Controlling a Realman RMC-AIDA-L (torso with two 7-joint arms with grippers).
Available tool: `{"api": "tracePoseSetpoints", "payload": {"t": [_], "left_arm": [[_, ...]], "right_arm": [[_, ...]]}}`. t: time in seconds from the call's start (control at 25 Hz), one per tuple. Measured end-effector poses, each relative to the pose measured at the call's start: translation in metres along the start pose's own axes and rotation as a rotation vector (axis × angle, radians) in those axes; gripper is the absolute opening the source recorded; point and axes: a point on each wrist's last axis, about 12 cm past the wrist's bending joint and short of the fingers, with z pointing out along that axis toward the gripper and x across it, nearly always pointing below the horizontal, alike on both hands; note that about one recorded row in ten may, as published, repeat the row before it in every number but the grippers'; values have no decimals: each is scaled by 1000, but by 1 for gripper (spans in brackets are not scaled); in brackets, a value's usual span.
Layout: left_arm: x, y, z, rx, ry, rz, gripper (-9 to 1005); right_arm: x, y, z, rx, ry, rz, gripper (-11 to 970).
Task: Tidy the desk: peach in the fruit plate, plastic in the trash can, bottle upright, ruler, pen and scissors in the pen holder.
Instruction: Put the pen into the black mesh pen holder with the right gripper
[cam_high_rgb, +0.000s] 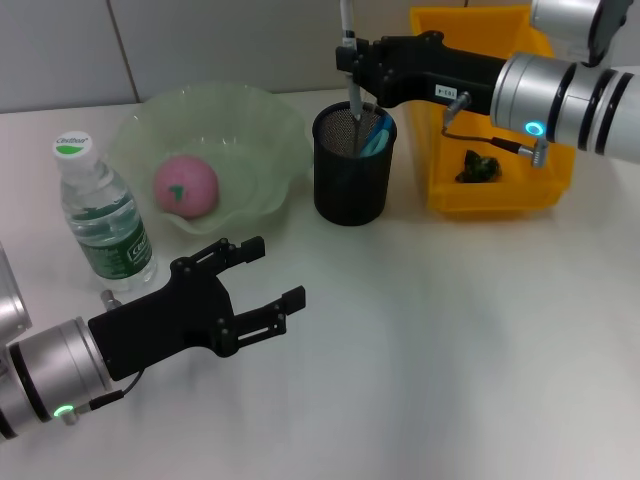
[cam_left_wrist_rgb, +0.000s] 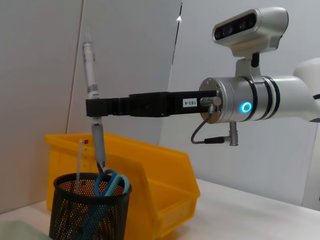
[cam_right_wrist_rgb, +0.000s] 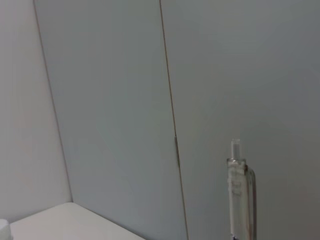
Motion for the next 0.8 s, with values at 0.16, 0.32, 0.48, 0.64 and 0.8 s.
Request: {"api": "tracePoseSetpoints", "payload": {"t": [0.16, 0.32, 0.48, 0.64, 0.8], "left_arm": [[0, 0, 0, -1, 0, 3, 826], [0, 0, -2, -4, 0, 6, 827], [0, 0, -2, -6, 1, 7, 827], [0, 1, -3, -6, 2, 7, 827], [0, 1, -3, -6, 2, 4, 827]], "right_arm": [[0, 0, 3, 4, 5, 1, 126], [1, 1, 5, 5, 14, 2, 127], [2, 1, 5, 6, 18, 4, 127], [4, 2, 6, 3, 21, -6, 126], [7, 5, 10, -5, 29, 0, 134]]}}
